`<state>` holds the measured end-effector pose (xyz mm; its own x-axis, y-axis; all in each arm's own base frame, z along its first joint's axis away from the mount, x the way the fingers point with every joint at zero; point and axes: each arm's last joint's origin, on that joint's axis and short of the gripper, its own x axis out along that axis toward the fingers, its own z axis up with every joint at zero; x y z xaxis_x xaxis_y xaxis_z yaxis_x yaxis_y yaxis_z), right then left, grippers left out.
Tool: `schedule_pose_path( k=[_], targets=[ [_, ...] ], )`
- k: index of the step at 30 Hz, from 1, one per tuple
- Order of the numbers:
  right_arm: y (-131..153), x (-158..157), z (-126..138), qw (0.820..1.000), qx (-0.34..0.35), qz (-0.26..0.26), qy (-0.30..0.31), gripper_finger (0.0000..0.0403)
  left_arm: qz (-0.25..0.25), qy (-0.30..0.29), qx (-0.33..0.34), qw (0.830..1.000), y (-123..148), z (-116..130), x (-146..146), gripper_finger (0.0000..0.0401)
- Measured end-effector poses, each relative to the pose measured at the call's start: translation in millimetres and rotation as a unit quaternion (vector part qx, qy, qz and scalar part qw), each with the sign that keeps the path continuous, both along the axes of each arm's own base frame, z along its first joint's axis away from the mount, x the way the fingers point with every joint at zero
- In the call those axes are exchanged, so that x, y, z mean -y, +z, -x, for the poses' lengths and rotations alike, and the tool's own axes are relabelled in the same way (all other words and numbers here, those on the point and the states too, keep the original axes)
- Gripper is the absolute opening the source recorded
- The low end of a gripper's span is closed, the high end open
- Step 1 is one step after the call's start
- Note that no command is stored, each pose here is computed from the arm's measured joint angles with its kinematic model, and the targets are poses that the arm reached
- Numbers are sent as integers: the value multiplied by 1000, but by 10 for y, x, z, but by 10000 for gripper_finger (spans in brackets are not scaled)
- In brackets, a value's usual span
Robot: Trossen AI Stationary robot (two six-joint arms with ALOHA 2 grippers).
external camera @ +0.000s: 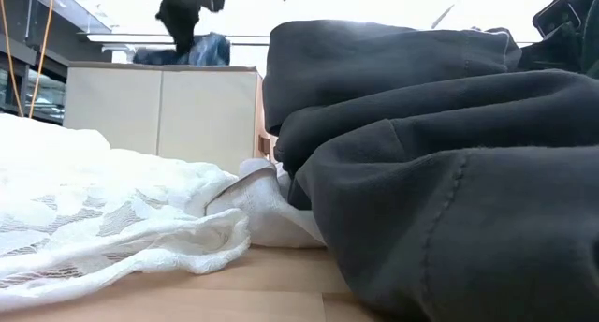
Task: Sort clothes
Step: Put the blue polo shirt on the laundry organizer
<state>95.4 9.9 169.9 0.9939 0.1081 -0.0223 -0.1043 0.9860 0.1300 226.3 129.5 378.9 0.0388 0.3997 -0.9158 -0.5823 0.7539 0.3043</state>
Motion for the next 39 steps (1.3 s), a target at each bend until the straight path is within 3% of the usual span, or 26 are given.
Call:
schedule_pose_path(
  k=[6,11,17,24,29,31,35,39],
  targets=[
    [-1,0,0,1000,0,0,0,0,64,4,-23,998,-729,-104,-16,3],
    [0,0,0,1000,0,0,0,0,95,0,-19,995,-930,-113,2,41],
    [-1,0,0,1000,0,0,0,0,80,-23,15,996,-717,-162,-21,118],
    [0,0,0,1000,0,0,0,0,44,-65,100,992,-158,-188,-104,208],
    [0,0,0,1000,0,0,0,0,-43,-57,167,983,214,-131,-414,249],
    [-1,0,0,1000,0,0,0,0,-49,-46,195,978,233,-147,-665,253],
    [-1,0,0,1000,0,0,0,0,8,-21,218,976,37,-235,-1170,254],
    [-1,0,0,1000,0,0,0,0,33,1,235,971,-129,-362,-1564,255]
  ],
)
